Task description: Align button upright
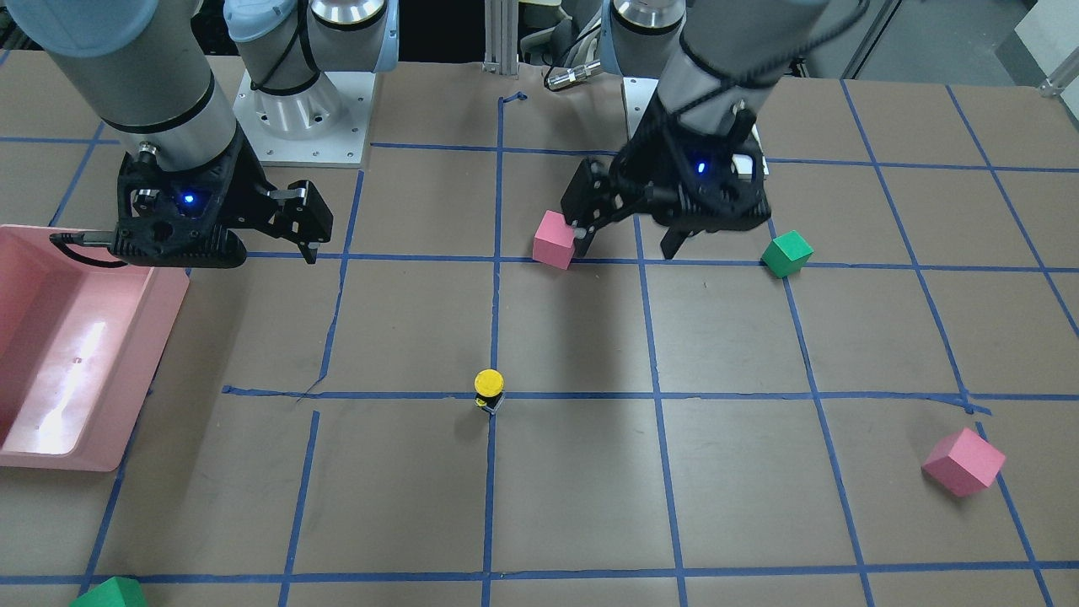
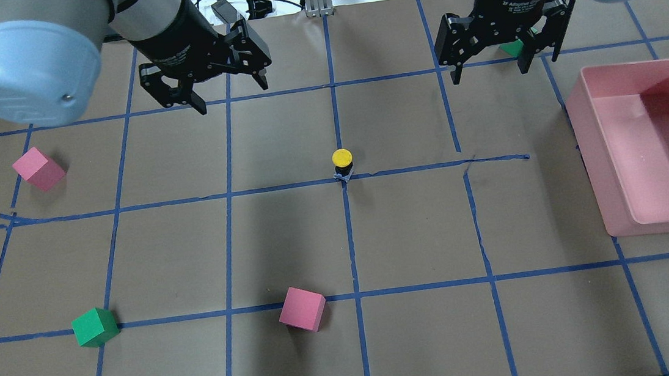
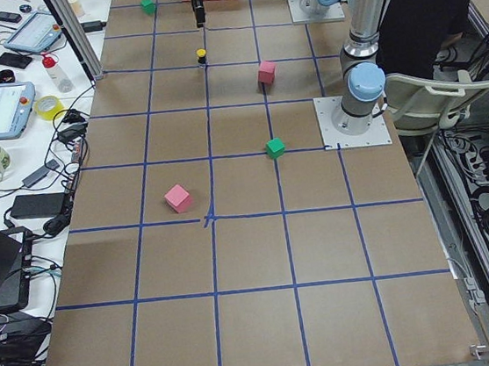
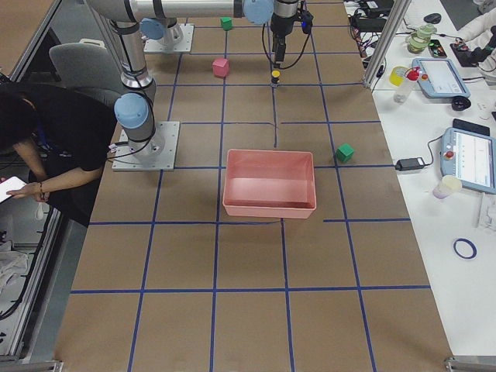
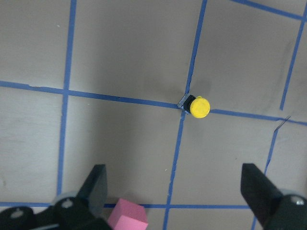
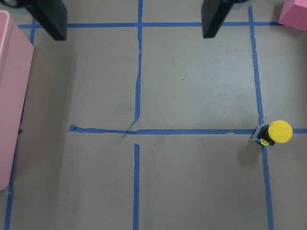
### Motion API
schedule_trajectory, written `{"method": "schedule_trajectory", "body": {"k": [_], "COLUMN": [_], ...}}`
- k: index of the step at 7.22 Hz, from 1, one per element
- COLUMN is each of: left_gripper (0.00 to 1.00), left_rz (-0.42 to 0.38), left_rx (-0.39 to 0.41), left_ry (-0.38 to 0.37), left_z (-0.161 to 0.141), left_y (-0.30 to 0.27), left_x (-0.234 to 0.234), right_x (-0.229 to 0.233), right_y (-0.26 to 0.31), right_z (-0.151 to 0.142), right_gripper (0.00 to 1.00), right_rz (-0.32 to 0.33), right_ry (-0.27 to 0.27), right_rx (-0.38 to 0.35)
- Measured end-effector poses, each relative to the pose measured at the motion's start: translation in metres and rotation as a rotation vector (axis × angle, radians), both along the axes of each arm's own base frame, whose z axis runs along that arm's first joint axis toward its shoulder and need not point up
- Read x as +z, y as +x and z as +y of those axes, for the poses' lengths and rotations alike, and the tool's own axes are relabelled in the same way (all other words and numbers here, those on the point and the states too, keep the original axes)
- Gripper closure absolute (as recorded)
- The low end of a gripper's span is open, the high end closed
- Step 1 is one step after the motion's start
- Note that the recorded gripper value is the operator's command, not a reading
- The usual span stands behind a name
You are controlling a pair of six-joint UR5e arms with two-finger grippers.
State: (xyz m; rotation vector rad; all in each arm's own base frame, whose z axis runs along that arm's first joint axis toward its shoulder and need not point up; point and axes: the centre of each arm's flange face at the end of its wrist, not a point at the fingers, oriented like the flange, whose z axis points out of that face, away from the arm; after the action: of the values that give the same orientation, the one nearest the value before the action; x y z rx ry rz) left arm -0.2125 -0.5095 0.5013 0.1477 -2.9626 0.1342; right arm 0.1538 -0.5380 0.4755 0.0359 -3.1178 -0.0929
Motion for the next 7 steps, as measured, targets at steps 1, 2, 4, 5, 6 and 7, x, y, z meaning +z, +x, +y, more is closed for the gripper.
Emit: {"method": "schedule_trajectory", "body": {"k": [1, 2, 4, 5, 6, 7], "left_gripper": [0.0, 0.0, 0.0, 0.0, 0.0, 0.0], "left_rz": [-0.024, -0.033, -0.046, -0.05, -0.067, -0.095], "left_rx": [-0.031, -0.056, -0.133, -0.152, -0.168, -0.179], "left_ry": [-0.004, -0.014, -0.065, -0.075, -0.081, -0.087], "left_z": [0.016, 0.027, 0.037, 0.04, 0.042, 0.043], "left_y": [0.01, 0.016, 0.021, 0.023, 0.025, 0.028], "left_x": [0.015, 0.023, 0.028, 0.026, 0.026, 0.027], "right_x": [0.003, 0.007, 0.011, 0.01, 0.008, 0.005], "right_y": [-0.001, -0.002, -0.004, -0.006, -0.01, -0.014], "right_z": [0.001, 0.004, 0.005, 0.003, 0.001, 0.0], "right_gripper": [0.0, 0.0, 0.0, 0.0, 0.0, 0.0], "right_rz": [-0.001, -0.001, -0.004, -0.008, -0.009, -0.006], "right_ry": [-0.003, -0.011, -0.019, -0.019, -0.02, -0.014], "right_rx": [0.03, 0.054, 0.068, 0.069, 0.064, 0.058]}}
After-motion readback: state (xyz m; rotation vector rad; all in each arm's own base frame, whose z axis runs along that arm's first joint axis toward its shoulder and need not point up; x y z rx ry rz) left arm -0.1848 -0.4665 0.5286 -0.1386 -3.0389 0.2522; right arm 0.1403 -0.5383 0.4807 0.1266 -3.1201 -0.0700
